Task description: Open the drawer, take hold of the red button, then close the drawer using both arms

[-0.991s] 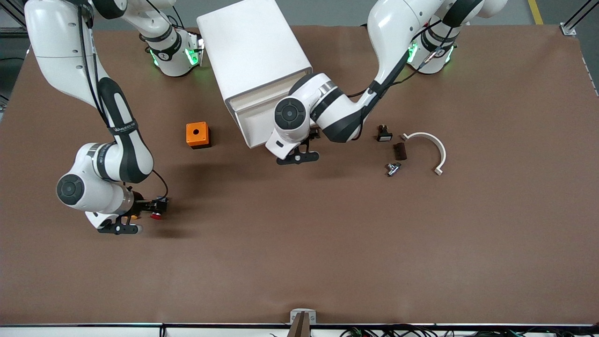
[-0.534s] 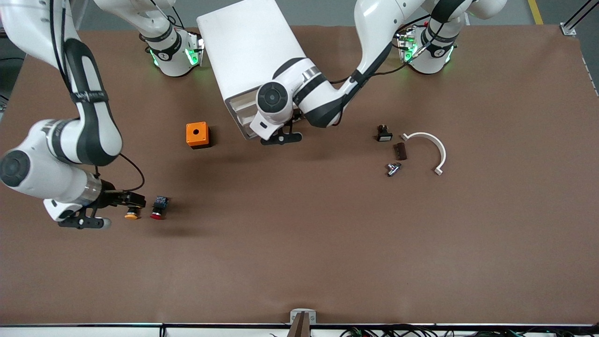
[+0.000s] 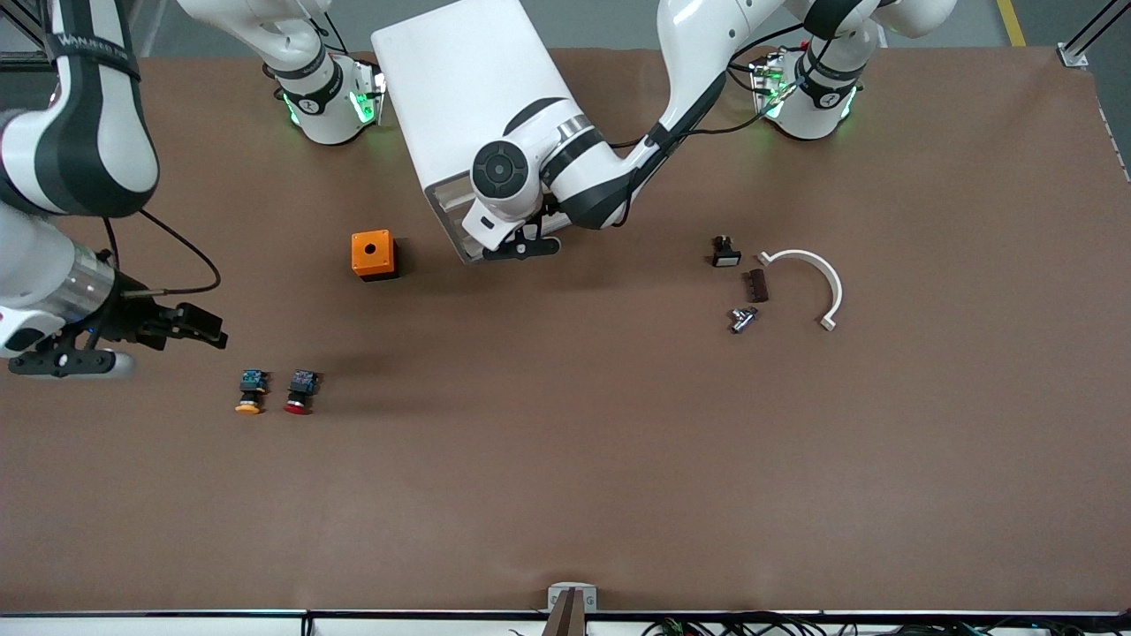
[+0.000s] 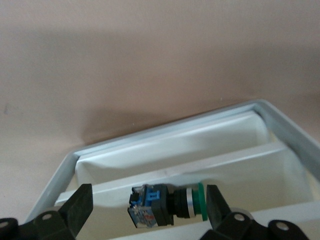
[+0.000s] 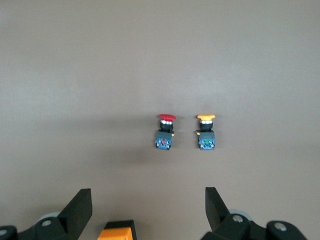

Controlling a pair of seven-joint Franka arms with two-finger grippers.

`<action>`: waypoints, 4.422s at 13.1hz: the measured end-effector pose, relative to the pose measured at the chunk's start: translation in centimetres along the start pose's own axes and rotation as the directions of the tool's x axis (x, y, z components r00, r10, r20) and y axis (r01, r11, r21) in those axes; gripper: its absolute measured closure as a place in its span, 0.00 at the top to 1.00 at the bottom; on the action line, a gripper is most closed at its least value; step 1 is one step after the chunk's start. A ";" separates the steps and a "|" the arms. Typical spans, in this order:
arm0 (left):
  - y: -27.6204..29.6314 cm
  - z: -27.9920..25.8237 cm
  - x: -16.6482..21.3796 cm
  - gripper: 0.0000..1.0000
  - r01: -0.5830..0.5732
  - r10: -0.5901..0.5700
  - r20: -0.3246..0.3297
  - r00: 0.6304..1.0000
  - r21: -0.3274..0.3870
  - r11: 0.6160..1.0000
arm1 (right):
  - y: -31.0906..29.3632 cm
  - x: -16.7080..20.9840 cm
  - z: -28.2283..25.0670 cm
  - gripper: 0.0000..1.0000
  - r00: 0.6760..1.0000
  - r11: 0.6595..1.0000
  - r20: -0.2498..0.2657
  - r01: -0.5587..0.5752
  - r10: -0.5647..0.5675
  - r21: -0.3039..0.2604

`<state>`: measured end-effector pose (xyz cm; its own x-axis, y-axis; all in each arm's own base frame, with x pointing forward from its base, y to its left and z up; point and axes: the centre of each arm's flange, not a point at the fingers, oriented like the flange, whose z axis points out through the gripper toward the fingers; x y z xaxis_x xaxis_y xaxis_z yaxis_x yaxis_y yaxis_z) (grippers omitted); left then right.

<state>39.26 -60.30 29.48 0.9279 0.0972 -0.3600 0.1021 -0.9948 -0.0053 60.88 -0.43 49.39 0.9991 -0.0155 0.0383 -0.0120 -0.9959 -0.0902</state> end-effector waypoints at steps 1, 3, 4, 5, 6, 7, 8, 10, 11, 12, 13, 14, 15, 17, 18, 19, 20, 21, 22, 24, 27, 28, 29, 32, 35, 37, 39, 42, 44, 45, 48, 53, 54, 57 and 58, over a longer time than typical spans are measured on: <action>-1.2 -2.0 2.0 1.00 0.029 -0.030 -0.022 0.999 -0.021 0.999 | 0.0 -0.5 -1.2 1.00 1.000 1.000 -0.003 0.002 -0.002 -0.001; -6.2 -8.0 8.0 1.00 0.108 -0.115 -0.110 0.987 -0.068 0.992 | 0.0 -1.1 -3.7 1.00 0.999 1.000 -0.036 0.006 -0.006 -0.011; -9.5 -11.4 11.0 1.00 0.149 -0.161 -0.152 0.975 -0.090 0.985 | -0.1 -1.4 -4.7 1.00 0.999 1.000 -0.052 0.003 -0.003 -0.011; -13.2 -14.7 13.5 1.00 0.193 -0.211 -0.181 0.961 -0.109 0.975 | -0.1 -1.7 -5.5 1.00 0.998 1.000 -0.061 -0.010 0.009 -0.010; -16.7 -17.7 15.4 1.00 0.235 -0.258 -0.204 0.944 -0.129 0.963 | -0.1 -2.0 -6.1 1.00 0.998 0.999 -0.063 -0.031 0.031 -0.012; -20.1 -20.5 16.8 1.00 0.268 -0.299 -0.226 0.927 -0.156 0.951 | -0.1 -2.3 -6.6 1.00 0.997 0.998 -0.061 -0.057 0.055 -0.022; -23.0 -23.0 17.7 1.00 0.288 -0.327 -0.243 0.913 -0.183 0.940 | -0.1 -2.6 -7.0 1.00 0.996 0.997 -0.059 -0.072 0.070 -0.030; -28.7 -27.3 18.8 1.00 0.294 -0.345 -0.274 0.898 -0.210 0.932 | 0.0 -3.5 -8.2 1.00 0.995 0.996 -0.056 -0.080 0.077 -0.042; -31.5 -28.9 19.0 1.00 0.289 -0.339 -0.283 0.897 -0.203 0.935 | 0.0 -3.8 -8.8 1.00 0.996 0.995 -0.054 -0.079 0.076 -0.056; -34.1 -30.4 19.2 1.00 0.274 -0.323 -0.300 0.898 -0.196 0.942 | -0.2 -4.2 -9.3 1.00 0.996 0.994 -0.050 -0.080 0.076 -0.077; -36.1 -31.6 19.2 1.00 0.251 -0.300 -0.318 0.900 -0.185 0.950 | -0.5 -4.5 -10.1 1.00 0.996 0.992 -0.045 -0.083 0.079 -0.090; -37.8 -32.6 19.0 1.00 0.237 -0.279 -0.340 0.898 -0.162 0.958 | -0.8 -4.7 -11.2 1.00 0.996 0.992 -0.040 -0.082 0.079 -0.094; -39.0 -33.5 18.3 1.00 0.235 -0.264 -0.355 0.897 -0.123 0.964 | -1.0 -4.9 -12.3 1.00 0.996 0.992 -0.040 -0.081 0.078 -0.094; -40.3 -35.1 16.6 1.00 0.219 -0.227 -0.377 0.898 -0.065 0.974 | -1.1 -5.1 -13.3 1.00 0.996 0.992 -0.041 -0.089 0.085 -0.095; -40.7 -35.9 15.9 1.00 0.207 -0.213 -0.389 0.896 -0.058 0.977 | -1.1 -5.2 -13.6 1.00 0.995 0.991 -0.046 -0.093 0.089 -0.096; -41.5 -36.5 15.6 1.00 0.200 -0.204 -0.399 0.894 -0.053 0.978 | -1.1 -5.2 -13.8 1.00 0.995 0.991 -0.049 -0.096 0.091 -0.096; -42.7 -37.0 15.5 1.00 0.190 -0.193 -0.401 0.896 -0.047 0.981 | -1.0 -5.3 -13.8 1.00 0.995 0.991 -0.048 -0.096 0.092 -0.096; -43.8 -37.3 15.6 1.00 0.182 -0.183 -0.400 0.898 -0.041 0.982 | -1.0 -5.3 -13.9 1.00 0.995 0.991 -0.048 -0.096 0.092 -0.096; -44.6 -37.4 15.8 1.00 0.181 -0.182 -0.401 0.898 -0.040 0.983 | -1.0 -5.3 -13.9 1.00 0.995 0.991 -0.048 -0.096 0.092 -0.097; -45.3 -37.4 16.0 1.00 0.187 -0.188 -0.398 0.898 -0.040 0.982 | -1.0 -5.3 -13.9 1.00 0.995 0.991 -0.049 -0.096 0.091 -0.098; -46.4 -37.5 16.1 1.00 0.204 -0.205 -0.394 0.896 -0.044 0.978 | -1.0 -5.3 -13.9 1.00 0.995 0.990 -0.048 -0.096 0.091 -0.099; -47.0 -37.7 16.1 1.00 0.212 -0.214 -0.395 0.893 -0.048 0.976 | -1.0 -5.3 -13.9 1.00 0.995 0.990 -0.047 -0.096 0.091 -0.099; -47.3 -37.9 16.1 1.00 0.217 -0.219 -0.395 0.892 -0.050 0.975 | -1.0 -5.3 -13.8 1.00 0.995 0.990 -0.046 -0.096 0.092 -0.099; -46.6 -37.7 15.8 1.00 0.205 -0.207 -0.392 0.896 -0.046 0.978 | -1.0 -5.3 -13.8 1.00 0.995 0.990 -0.046 -0.096 0.091 -0.100; -46.4 -37.6 15.8 1.00 0.200 -0.200 -0.390 0.899 -0.043 0.979 | -1.0 -5.3 -13.9 1.00 0.995 0.990 -0.046 -0.096 0.091 -0.100; -46.6 -37.5 15.8 1.00 0.195 -0.194 -0.382 0.904 -0.035 0.980 | -1.0 -5.5 -14.1 1.00 0.995 0.990 -0.049 -0.096 0.091 -0.100; -47.2 -37.7 15.4 1.00 0.163 -0.156 -0.374 0.914 -0.014 0.987 | -1.0 -5.6 -14.3 1.00 0.995 0.990 -0.050 -0.096 0.091 -0.100; -50.0 -39.2 14.4 1.00 0.105 -0.095 -0.380 0.920 0.005 0.994 | -1.0 -5.7 -14.3 1.00 0.995 0.990 -0.045 -0.096 0.092 -0.100; -52.2 -39.9 13.6 1.00 0.069 -0.069 -0.360 0.930 -0.013 0.998 | -1.0 -5.8 -14.2 1.00 0.995 0.990 -0.038 -0.096 0.092 -0.101; -53.1 -40.2 13.2 1.00 0.057 -0.060 -0.350 0.935 -0.019 0.998 | -1.0 -5.8 -14.2 1.00 0.995 0.990 -0.036 -0.096 0.093 -0.101; -53.6 -40.6 11.8 1.00 0.050 -0.054 -0.334 0.941 -0.020 0.999 | -1.0 -5.8 -14.1 1.00 0.995 0.990 -0.033 -0.096 0.093 -0.102; -53.4 -39.7 8.4 1.00 0.055 -0.051 -0.323 0.945 0.002 0.998 | -1.0 -5.9 -13.8 1.00 0.995 0.990 -0.026 -0.095 0.093 -0.103; -53.7 -39.6 7.8 1.00 0.053 -0.051 -0.321 0.946 0.000 0.999 | -1.0 -5.9 -13.8 1.00 0.995 0.990 -0.026 -0.095 0.093 -0.102; -54.2 -39.5 6.1 1.00 0.052 -0.049 -0.323 0.945 0.002 0.999 | -1.0 -5.9 -13.9 1.00 0.995 0.990 -0.027 -0.096 0.093 -0.102; -54.2 -39.5 5.7 1.00 0.051 -0.048 -0.325 0.945 0.002 0.999 | -0.9 -5.9 -13.8 1.00 0.995 0.990 -0.027 -0.096 0.094 -0.102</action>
<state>53.21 -4.55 64.55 0.9881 0.1497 -0.0367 0.1488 -0.9885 -0.0261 54.42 -0.64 63.02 0.9922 -0.1111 0.0561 -0.1118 -0.9937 0.0089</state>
